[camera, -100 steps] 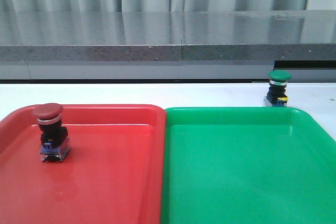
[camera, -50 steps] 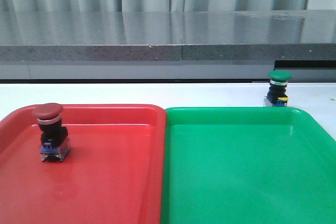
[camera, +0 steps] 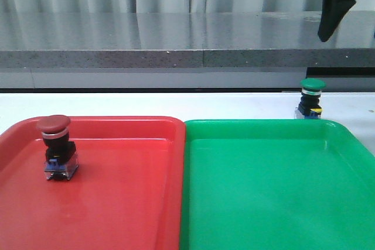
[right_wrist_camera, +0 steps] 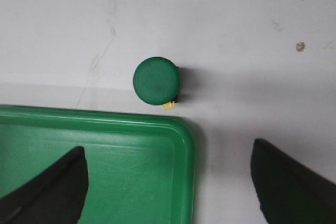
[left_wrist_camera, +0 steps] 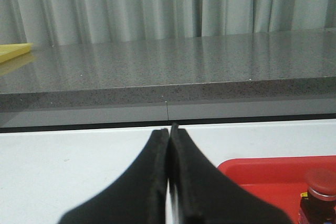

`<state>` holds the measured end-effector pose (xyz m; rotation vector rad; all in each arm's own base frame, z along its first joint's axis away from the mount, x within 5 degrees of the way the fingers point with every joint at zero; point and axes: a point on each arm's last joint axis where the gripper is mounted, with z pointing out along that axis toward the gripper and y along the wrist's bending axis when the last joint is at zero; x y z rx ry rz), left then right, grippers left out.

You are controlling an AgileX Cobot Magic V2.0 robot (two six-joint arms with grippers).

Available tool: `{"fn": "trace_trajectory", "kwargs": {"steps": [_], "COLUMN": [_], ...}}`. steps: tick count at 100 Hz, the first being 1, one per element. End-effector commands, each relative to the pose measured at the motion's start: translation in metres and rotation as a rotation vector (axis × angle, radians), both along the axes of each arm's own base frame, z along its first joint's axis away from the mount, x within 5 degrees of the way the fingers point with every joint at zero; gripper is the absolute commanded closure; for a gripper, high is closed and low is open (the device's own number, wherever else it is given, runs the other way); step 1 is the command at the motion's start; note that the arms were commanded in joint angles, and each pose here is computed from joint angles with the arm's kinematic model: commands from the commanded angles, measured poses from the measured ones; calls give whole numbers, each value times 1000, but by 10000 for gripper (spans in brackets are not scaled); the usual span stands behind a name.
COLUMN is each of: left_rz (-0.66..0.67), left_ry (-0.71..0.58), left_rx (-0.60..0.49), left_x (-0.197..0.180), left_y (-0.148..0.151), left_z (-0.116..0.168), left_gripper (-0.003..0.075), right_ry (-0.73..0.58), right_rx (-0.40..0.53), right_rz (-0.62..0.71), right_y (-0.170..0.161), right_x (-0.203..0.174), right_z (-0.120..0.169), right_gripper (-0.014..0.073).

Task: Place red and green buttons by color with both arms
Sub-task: 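Lower the right gripper onto the green button and close on it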

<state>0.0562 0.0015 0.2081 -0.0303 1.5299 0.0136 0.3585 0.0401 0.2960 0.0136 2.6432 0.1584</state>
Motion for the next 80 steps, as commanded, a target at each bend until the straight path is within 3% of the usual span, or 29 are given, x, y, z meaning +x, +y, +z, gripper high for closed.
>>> {"fn": "trace_trajectory", "kwargs": {"steps": [1,36,56,63,80], "left_rz": [2,2,2,2,2], "left_ry": [-95,-95,-95,-95,-95], "left_rx": [-16,-16,-16,-16,-16], "left_x": [-3,-3,-3,-3,-3], "left_y": [0,0,0,0,0], "left_z": [5,5,5,5,5], "left_gripper": [741,741,741,741,741], "right_ry": [-48,77,76,91,98], "right_rx": [13,6,6,4,3], "right_rz": [2,2,-2,-2,-2], "right_y": [2,7,8,8,8], "right_x": [11,55,68,69,71], "right_z": [15,-36,-54,-61,-65], "right_gripper": [-32,-32,-19,45,341]}}
